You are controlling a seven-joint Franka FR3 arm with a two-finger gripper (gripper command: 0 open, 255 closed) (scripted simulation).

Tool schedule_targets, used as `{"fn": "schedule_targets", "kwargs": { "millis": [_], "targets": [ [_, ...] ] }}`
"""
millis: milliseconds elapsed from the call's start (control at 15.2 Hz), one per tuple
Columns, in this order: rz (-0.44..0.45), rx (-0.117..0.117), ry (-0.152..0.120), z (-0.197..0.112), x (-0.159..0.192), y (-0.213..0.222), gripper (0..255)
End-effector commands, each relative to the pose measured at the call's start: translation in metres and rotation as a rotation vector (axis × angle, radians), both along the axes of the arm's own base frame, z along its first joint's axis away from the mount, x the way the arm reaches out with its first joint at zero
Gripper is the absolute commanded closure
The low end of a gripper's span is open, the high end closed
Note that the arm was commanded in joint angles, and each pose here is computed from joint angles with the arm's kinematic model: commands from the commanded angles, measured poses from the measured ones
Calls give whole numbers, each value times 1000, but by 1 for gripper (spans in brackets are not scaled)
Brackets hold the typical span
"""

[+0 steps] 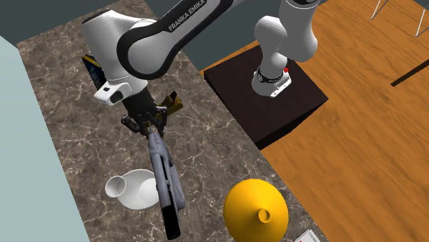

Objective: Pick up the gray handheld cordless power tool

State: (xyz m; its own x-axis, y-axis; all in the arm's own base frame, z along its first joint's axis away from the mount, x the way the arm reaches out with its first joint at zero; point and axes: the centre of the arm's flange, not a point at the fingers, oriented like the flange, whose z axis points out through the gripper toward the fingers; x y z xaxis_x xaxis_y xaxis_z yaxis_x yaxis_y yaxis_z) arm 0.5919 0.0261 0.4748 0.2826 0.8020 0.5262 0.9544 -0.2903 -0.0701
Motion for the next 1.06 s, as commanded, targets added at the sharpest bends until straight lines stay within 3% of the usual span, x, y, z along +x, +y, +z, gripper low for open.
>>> {"fn": "schedule_targets", "kwargs": {
  "millis": [0, 990],
  "targets": [
    [0, 0, 0, 8, 0, 0, 255],
    [0, 0, 0, 77, 0, 0, 255]
  ]
}}
